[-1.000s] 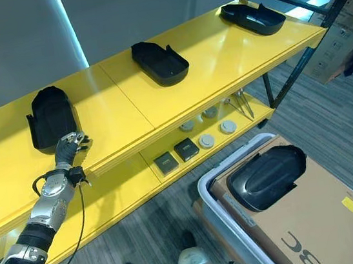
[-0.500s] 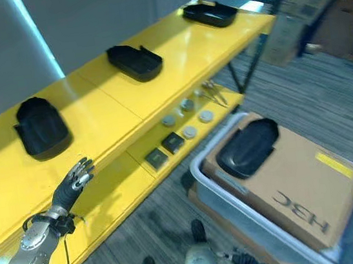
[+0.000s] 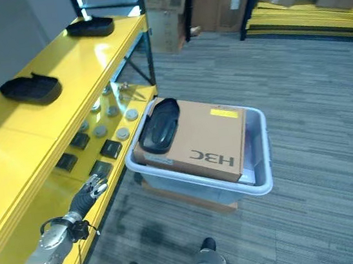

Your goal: Move parts from the plastic box to the shelf.

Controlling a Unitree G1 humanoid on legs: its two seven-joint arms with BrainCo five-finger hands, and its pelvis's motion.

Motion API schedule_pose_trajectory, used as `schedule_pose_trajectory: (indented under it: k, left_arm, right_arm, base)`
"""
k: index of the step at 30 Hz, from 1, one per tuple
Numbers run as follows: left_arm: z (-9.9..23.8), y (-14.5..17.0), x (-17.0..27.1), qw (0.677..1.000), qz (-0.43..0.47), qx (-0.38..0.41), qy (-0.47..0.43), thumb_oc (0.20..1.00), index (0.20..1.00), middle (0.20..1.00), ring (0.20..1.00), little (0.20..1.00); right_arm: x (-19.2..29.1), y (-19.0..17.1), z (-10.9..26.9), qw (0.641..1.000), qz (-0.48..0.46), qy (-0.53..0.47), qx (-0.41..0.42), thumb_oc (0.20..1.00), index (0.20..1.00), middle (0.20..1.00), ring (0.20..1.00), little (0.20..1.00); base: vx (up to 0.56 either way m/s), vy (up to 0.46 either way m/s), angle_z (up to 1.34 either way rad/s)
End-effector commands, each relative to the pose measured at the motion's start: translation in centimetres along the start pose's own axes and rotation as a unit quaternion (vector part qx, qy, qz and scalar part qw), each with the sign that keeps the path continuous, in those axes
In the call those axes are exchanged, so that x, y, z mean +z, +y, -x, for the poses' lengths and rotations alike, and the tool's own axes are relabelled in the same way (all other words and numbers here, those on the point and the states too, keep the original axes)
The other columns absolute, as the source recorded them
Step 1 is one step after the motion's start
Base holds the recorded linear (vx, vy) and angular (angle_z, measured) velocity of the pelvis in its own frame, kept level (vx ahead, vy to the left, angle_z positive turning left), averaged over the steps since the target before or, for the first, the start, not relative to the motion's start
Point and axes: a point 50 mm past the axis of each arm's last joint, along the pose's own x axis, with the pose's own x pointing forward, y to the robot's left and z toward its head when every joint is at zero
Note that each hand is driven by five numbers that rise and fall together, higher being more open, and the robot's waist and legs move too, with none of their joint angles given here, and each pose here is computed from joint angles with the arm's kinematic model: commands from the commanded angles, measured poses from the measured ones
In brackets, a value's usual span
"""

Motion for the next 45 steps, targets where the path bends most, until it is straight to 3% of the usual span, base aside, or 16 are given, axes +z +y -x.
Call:
schedule_pose_trajectory:
  k: [1,6,9,15,23,26,27,30,32,33,36,39,44,45]
  left_arm:
    - [-0.9,1.2,1.8,0.995,-0.081,0.052,-0.018,1.000,1.000,1.000,1.000,1.000]
    - [-0.7,2.6,-1.1,0.989,-0.073,0.124,0.041,1.000,1.000,1.000,1.000,1.000]
    - [0.7,5.1,-3.9,0.974,-0.002,0.212,0.087,1.000,1.000,1.000,1.000,1.000]
    - [2.9,6.7,-6.7,0.958,-0.017,0.254,0.135,1.000,1.000,1.000,1.000,1.000]
    - [5.7,8.1,-9.8,0.929,-0.111,0.279,0.217,1.000,1.000,1.000,1.000,1.000]
    - [7.1,8.2,-11.1,0.909,-0.186,0.268,0.259,1.000,1.000,1.000,1.000,1.000]
    - [8.4,7.8,-12.6,0.893,-0.239,0.245,0.292,1.000,1.000,1.000,1.000,1.000]
    - [9.5,7.8,-13.7,0.884,-0.235,0.249,0.317,1.000,1.000,1.000,1.000,1.000]
    - [10.3,7.9,-14.4,0.877,-0.232,0.249,0.340,1.000,1.000,1.000,1.000,1.000]
    - [10.6,7.8,-15.0,0.872,-0.228,0.245,0.357,1.000,1.000,1.000,1.000,1.000]
    - [11.4,7.6,-15.7,0.865,-0.228,0.236,0.380,1.000,1.000,1.000,1.000,1.000]
    - [12.4,7.4,-16.4,0.860,-0.225,0.232,0.396,1.000,1.000,1.000,1.000,1.000]
    - [12.9,7.3,-16.8,0.856,-0.234,0.217,0.406,1.000,1.000,1.000,1.000,1.000]
    - [13.1,7.3,-16.9,0.855,-0.237,0.212,0.410,1.000,1.000,1.000,1.000,1.000]
  right_arm:
    - [-0.6,1.7,-0.1,1.000,-0.021,0.001,0.010,1.000,1.000,1.000,1.000,1.000]
    - [0.6,0.4,-0.2,1.000,0.009,-0.013,-0.008,1.000,1.000,1.000,1.000,1.000]
    - [3.0,-2.9,-0.1,0.998,0.021,-0.034,-0.048,1.000,1.000,1.000,1.000,1.000]
    - [6.7,-4.2,0.2,0.992,-0.007,-0.087,-0.089,1.000,1.000,1.000,1.000,1.000]
    - [9.8,-4.0,1.0,0.960,-0.183,-0.170,-0.130,1.000,1.000,1.000,1.000,1.000]
    - [13.1,-5.4,2.3,0.911,-0.270,-0.246,-0.190,1.000,1.000,1.000,1.000,1.000]
    - [17.4,-8.2,5.1,0.846,-0.307,-0.354,-0.257,1.000,1.000,1.000,1.000,1.000]
    - [21.0,-10.3,8.8,0.779,-0.321,-0.445,-0.303,1.000,1.000,1.000,1.000,1.000]
    - [24.3,-12.0,13.4,0.713,-0.319,-0.529,-0.333,1.000,1.000,1.000,1.000,1.000]
    - [27.3,-12.5,17.5,0.673,-0.296,-0.589,-0.337,1.000,1.000,1.000,1.000,1.000]
    - [30.1,-11.9,20.4,0.662,-0.238,-0.627,-0.334,1.000,1.000,1.000,1.000,1.000]
    - [32.8,-11.0,21.6,0.676,-0.201,-0.635,-0.316,1.000,1.000,1.000,1.000,1.000]
    - [35.7,-9.2,20.4,0.736,-0.141,-0.599,-0.282,1.000,1.000,1.000,1.000,1.000]
    - [36.8,-8.1,19.2,0.761,-0.132,-0.577,-0.267,1.000,1.000,1.000,1.000,1.000]
  base:
    - [0.23,-0.322,-0.15]
    - [0.17,-0.239,-0.27]
    - [0.08,-0.039,-0.71]
    - [0.19,0.239,-0.68]
    - [0.08,0.205,-0.41]
    - [-0.01,0.042,0.17]
    - [-0.07,0.018,0.03]
    - [-0.07,0.041,0.06]
    - [-0.11,0.066,-0.01]
    - [-0.08,0.057,-0.01]
    - [-0.04,0.054,0.08]
    - [-0.02,0.035,0.22]
    - [-0.02,0.036,0.31]
    - [-0.03,0.075,0.33]
